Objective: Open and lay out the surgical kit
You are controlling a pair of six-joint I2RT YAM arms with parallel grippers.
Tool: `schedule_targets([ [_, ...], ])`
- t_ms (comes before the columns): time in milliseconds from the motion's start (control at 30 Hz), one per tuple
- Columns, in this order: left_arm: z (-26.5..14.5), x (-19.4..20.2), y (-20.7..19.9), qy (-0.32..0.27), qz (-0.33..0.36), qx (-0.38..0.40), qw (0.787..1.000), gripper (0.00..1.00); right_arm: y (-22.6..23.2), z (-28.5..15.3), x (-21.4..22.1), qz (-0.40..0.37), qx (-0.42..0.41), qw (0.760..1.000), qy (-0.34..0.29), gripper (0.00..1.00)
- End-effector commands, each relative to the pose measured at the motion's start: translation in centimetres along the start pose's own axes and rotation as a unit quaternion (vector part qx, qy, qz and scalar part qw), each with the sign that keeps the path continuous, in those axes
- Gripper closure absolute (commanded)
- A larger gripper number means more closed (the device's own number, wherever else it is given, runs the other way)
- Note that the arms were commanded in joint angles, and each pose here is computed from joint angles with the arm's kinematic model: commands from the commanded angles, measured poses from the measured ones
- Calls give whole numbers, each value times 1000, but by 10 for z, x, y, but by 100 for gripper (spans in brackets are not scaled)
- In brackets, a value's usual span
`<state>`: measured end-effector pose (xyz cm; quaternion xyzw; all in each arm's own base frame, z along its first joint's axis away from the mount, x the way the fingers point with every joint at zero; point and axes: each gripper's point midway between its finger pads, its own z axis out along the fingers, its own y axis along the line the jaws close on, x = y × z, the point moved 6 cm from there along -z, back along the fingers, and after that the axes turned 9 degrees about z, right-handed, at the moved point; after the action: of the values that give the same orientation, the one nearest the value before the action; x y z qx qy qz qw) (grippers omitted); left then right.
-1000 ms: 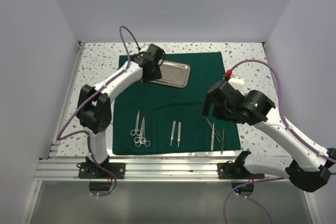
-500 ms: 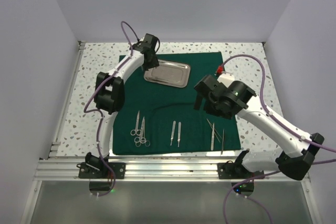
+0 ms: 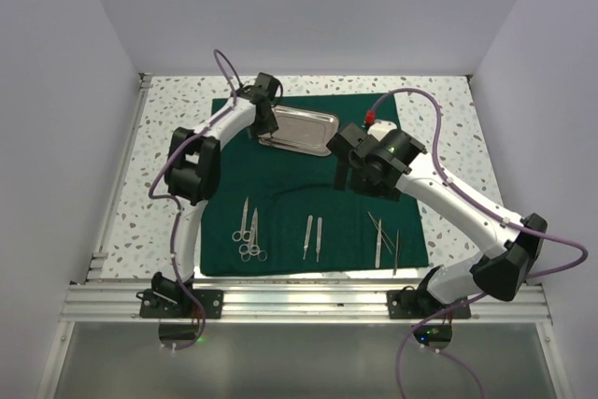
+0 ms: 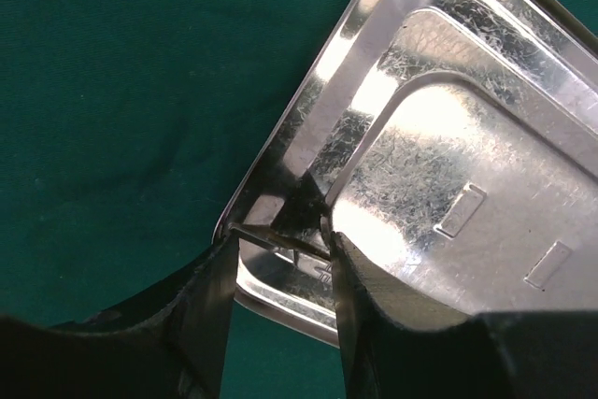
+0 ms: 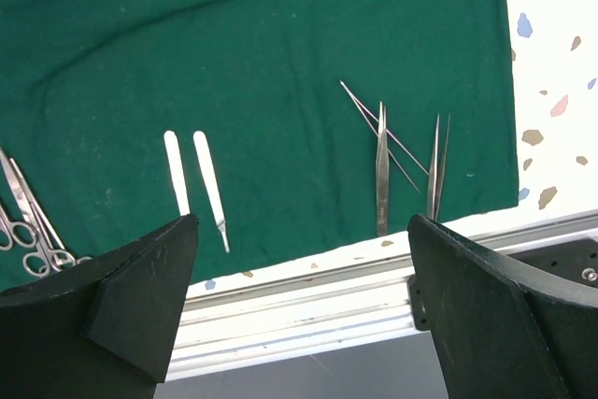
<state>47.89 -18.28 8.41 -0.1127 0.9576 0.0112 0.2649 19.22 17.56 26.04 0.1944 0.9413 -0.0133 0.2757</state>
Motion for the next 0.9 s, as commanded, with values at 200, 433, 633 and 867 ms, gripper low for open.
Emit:
schedule_targets([
  [200,-19,-17,3,-37,-34,2,999,53,-12,0,-7,8,-3,1000,-10,2],
  [433,-9,-10,1,-22,-40,5,999,54,-17,5,-6,7,2,1000,-5,1],
  [633,3,-9,-8,-16,-43,12,999,56,-16,8,-10,3,0,1000,-3,2],
  [867,12,-3,-14,-6,-40,7,999,57,-12,15,-19,-11,5,1000,-2,2],
])
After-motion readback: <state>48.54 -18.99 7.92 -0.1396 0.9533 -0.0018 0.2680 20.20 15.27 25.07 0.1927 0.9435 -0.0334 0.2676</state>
